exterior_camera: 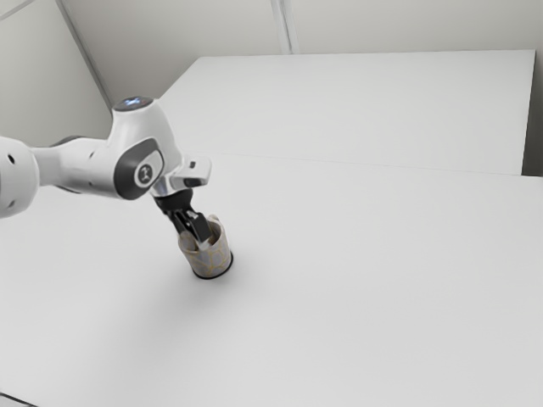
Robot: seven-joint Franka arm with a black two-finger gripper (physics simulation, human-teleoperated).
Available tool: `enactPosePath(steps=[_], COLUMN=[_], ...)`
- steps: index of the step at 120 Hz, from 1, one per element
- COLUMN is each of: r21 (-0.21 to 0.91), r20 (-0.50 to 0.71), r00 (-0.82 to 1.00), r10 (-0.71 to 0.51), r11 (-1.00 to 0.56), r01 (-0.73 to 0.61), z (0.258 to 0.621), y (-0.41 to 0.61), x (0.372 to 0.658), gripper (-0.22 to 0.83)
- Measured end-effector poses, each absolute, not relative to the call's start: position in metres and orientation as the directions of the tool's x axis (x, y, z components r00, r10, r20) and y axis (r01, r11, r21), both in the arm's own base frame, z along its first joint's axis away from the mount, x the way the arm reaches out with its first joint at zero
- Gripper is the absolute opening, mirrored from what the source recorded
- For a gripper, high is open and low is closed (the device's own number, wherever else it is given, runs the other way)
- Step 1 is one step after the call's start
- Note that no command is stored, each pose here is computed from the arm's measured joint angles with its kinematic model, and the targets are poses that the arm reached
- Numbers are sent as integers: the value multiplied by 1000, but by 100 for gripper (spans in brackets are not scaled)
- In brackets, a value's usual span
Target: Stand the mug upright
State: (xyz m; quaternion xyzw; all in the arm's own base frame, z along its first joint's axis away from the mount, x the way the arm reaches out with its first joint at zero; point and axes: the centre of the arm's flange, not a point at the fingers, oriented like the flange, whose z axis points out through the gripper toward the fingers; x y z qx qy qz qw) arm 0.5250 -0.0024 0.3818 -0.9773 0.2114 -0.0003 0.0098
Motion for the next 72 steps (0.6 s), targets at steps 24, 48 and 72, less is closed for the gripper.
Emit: enactPosePath(steps=[24,48,72], r21=[-22,-25,-16], r20=[22,68,91], r00=[952,969,976], r10=[-304,-237,-197], r11=[-953,-971,-980], r01=[-304,-236,-196], z=[424,494,566], y=[-6,-23,-38], x=[535,557,586], gripper=[60,61,61])
